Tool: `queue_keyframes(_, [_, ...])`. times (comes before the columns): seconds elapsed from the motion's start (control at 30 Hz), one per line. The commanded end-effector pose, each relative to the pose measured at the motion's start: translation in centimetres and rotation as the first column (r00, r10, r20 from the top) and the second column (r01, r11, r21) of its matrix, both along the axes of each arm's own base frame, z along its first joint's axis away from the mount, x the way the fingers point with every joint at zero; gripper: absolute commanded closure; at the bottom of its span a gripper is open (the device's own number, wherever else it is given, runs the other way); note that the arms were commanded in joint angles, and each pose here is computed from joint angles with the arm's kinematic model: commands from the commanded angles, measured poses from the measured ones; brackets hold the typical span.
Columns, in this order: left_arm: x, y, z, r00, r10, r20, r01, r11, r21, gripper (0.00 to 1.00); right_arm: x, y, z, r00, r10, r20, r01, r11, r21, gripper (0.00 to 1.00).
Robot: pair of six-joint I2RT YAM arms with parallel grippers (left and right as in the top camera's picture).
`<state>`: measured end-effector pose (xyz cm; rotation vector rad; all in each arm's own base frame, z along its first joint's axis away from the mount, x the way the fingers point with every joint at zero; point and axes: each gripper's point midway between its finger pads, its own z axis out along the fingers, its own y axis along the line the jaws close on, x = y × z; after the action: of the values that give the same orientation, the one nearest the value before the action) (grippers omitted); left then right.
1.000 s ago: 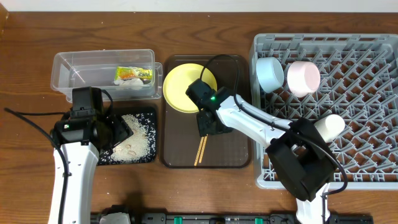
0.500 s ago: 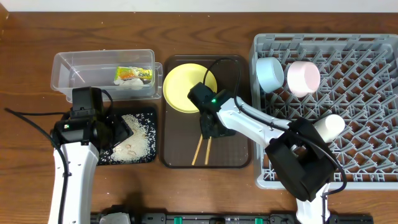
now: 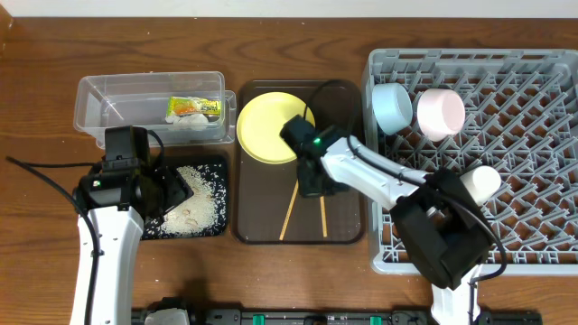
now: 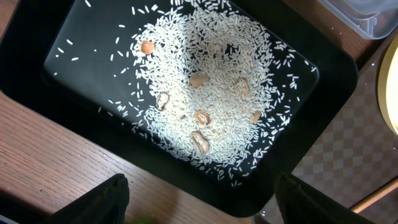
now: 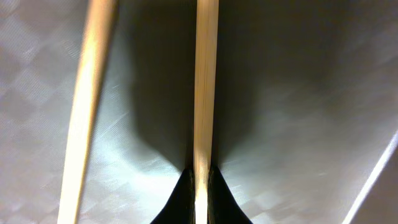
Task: Sort waste into correct bins and load items into the dishwasher rack
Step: 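Drop the chopstick into the dish rack's left side with right gripper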
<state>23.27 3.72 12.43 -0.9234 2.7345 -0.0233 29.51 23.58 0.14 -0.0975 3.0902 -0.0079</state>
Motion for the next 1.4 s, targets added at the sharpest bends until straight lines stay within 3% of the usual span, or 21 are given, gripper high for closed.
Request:
queue_keyframes(0.0, [0.1,0.2,0.2,1.000,0.011,0.005,-0.011,1.000,0.004,0.22,1.0,-1.6,1.4,0.999,0.020,0.031,-0.020,1.000,0.002,0.99])
queue_keyframes(0.3, [0.1,0.2,0.2,1.000,0.011,0.005,-0.011,1.000,0.004,0.22,2.3,-4.5,10.8,0.967,0.148,0.206,-0.163,0.985,0.061,0.99])
queue_keyframes(0.47, [0.1,0.2,0.2,1.000,0.011,0.005,-0.011,1.000,0.004,0.22,1.3,-8.7,13.9,0.970,0.109,0.218,-0.116,0.993,0.016,0.99])
queue_keyframes(0.73, [0.1,0.2,0.2,1.000,0.011,0.005,-0.011,1.000,0.004,0.22,0.8,-13.1,12.2,0.988,-0.026,0.151,0.030,0.999,-0.026,0.99])
queue_keyframes(0.97, [0.1,0.2,0.2,1.000,0.011,0.005,-0.011,1.000,0.004,0.22,0.1,-13.4,9.2,0.991,-0.026,0.131,0.031,0.999,-0.034,0.93])
queue_keyframes(1.07, [0.1,0.2,0.2,1.000,0.011,0.005,-0.011,1.000,0.004,0.22,0.6,-13.2,9.4,0.988,-0.027,0.152,0.031,0.999,-0.025,0.80])
queue_keyframes(1.13, [0.1,0.2,0.2,1.000,0.011,0.005,-0.011,1.000,0.004,0.22,1.2,-13.0,10.1,0.984,-0.028,0.175,0.031,0.999,-0.014,0.58])
queue_keyframes(1.37, [0.1,0.2,0.2,1.000,0.011,0.005,-0.011,1.000,0.004,0.22,4.5,-9.0,15.1,0.948,-0.019,0.317,-0.031,0.988,0.151,0.44])
